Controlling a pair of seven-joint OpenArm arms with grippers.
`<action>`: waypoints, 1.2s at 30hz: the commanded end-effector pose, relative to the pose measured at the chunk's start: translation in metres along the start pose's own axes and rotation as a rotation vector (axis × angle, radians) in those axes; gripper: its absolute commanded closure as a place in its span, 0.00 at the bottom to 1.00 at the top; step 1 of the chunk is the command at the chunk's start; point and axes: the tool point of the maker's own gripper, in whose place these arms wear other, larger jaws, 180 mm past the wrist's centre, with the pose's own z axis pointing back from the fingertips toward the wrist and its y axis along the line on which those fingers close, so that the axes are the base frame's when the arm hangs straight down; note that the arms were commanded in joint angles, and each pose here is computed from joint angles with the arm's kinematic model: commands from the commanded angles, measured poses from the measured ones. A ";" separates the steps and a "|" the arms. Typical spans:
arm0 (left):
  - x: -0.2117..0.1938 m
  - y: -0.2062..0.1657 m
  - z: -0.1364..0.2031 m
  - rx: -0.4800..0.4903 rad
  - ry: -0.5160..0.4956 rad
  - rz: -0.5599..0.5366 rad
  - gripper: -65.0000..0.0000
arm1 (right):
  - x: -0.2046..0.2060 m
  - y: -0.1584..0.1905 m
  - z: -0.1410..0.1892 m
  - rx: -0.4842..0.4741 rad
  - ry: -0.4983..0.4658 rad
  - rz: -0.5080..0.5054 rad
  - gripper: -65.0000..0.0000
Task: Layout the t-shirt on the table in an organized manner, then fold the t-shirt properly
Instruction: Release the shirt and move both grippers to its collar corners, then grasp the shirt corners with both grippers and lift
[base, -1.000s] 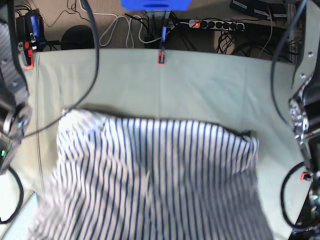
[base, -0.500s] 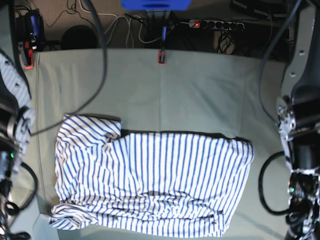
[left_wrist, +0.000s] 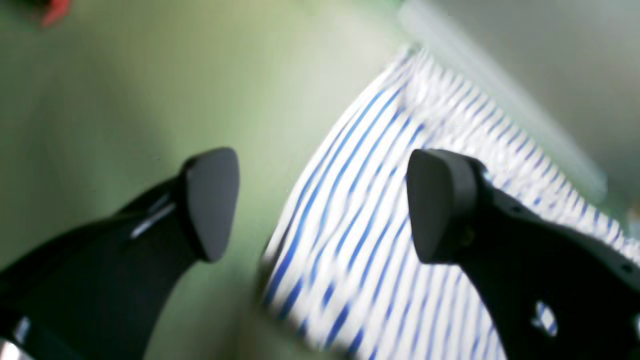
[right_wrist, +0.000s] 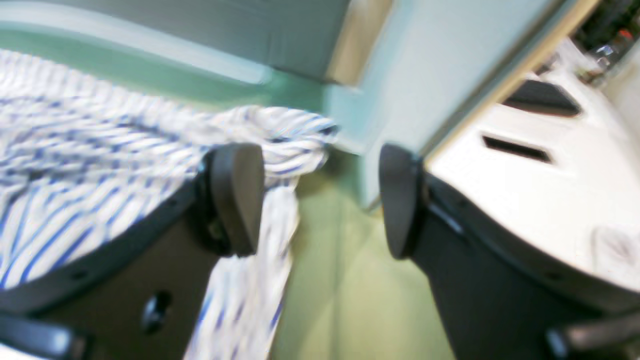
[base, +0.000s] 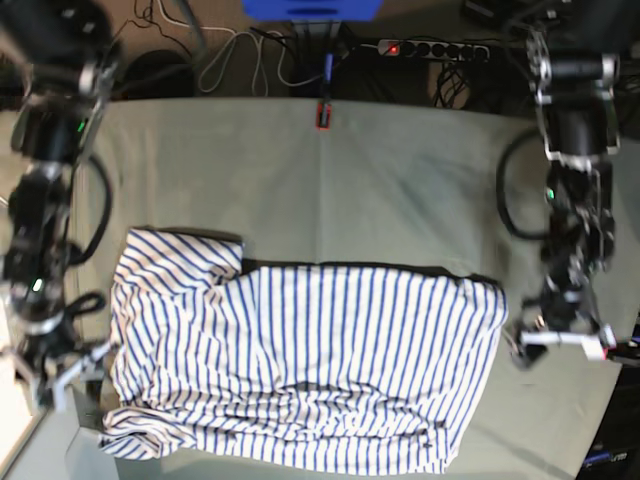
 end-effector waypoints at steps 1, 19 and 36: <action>0.024 -0.008 -0.001 -0.025 -0.063 -0.009 0.22 | 0.018 -0.007 0.005 -0.026 -0.067 -0.016 0.43; -0.094 0.005 -0.005 0.040 0.203 -0.155 0.23 | -0.089 0.040 0.117 -0.022 0.140 -0.094 0.43; -0.089 -0.003 -0.016 0.037 0.203 -0.141 0.61 | -0.170 0.062 0.098 0.037 0.346 -0.173 0.43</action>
